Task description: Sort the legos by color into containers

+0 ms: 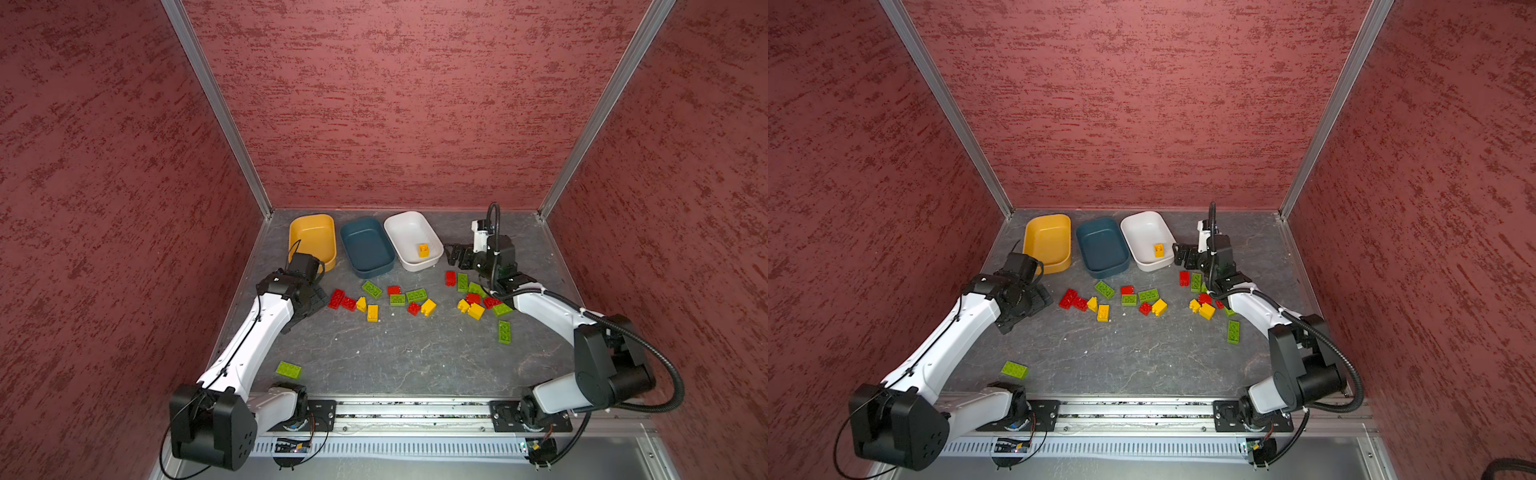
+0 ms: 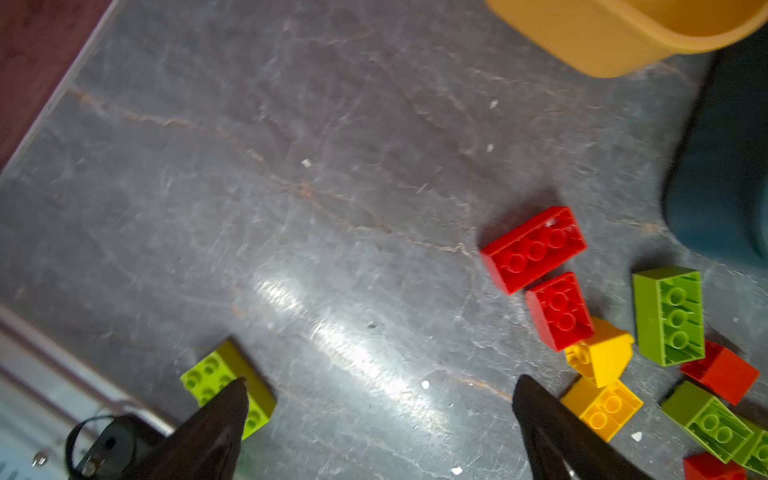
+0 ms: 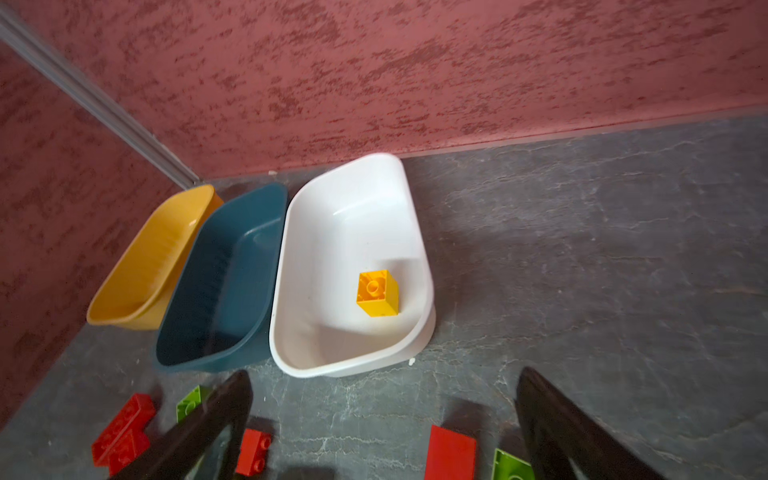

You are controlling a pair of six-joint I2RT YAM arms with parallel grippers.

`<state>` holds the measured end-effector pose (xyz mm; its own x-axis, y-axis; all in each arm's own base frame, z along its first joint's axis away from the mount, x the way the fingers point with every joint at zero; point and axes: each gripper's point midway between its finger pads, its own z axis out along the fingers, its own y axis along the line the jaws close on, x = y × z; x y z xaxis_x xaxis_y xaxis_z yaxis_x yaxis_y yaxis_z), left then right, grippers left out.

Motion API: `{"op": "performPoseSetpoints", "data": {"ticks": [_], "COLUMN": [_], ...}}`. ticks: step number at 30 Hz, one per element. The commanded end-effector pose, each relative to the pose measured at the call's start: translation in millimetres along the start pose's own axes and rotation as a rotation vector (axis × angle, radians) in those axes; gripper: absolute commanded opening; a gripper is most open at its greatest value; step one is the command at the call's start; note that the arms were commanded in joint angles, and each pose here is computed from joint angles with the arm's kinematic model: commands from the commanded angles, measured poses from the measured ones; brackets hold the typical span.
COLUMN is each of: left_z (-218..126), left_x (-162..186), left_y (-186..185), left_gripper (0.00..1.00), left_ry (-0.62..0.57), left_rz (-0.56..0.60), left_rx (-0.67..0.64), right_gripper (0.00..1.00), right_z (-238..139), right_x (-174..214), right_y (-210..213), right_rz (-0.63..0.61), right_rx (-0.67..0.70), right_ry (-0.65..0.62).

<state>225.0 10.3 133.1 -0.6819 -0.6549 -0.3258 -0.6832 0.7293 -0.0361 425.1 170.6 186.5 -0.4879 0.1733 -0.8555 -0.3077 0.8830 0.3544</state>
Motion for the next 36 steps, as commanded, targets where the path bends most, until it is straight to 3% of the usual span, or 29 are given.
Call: {"op": "performPoseSetpoints", "data": {"ticks": [1,9,13,18,21,26,32,36], "left_z": [-3.9,21.0,33.9,52.5,64.6,71.5,86.3,71.8], "left_x": [20.3,66.6,85.3,101.8,102.0,80.7,75.5,72.5], "left_y": [39.3,71.8,74.6,60.1,45.1,29.8,4.0,25.4], "left_gripper": [0.99,0.99,0.99,0.99,0.99,0.99,1.00,1.00], "left_ry": [0.081,0.306,0.402,0.462,0.479,0.395,0.399,0.329], "left_rz": [-0.141,-0.489,-0.568,-0.636,-0.610,-0.502,-0.475,-0.443], "left_rx": [-0.116,-0.211,-0.241,-0.163,-0.099,-0.086,-0.004,-0.142], "right_gripper": [0.99,0.99,0.99,0.99,0.99,0.99,0.99,0.99], "right_z": [8.0,26.2,29.4,29.8,29.5,27.2,22.9,20.3], "right_x": [1.1,4.8,5.7,9.7,12.7,13.3,16.1,16.2], "right_y": [17.1,34.0,35.6,27.1,23.2,23.3,18.8,18.3], "right_rz": [-0.098,-0.051,-0.069,-0.132,-0.142,-0.130,-0.128,-0.123], "right_rx": [-0.033,-0.098,-0.099,-0.055,-0.036,-0.040,-0.017,-0.015], "right_ry": [-0.006,-0.045,-0.040,-0.028,-0.023,-0.032,-0.028,-0.030]}}
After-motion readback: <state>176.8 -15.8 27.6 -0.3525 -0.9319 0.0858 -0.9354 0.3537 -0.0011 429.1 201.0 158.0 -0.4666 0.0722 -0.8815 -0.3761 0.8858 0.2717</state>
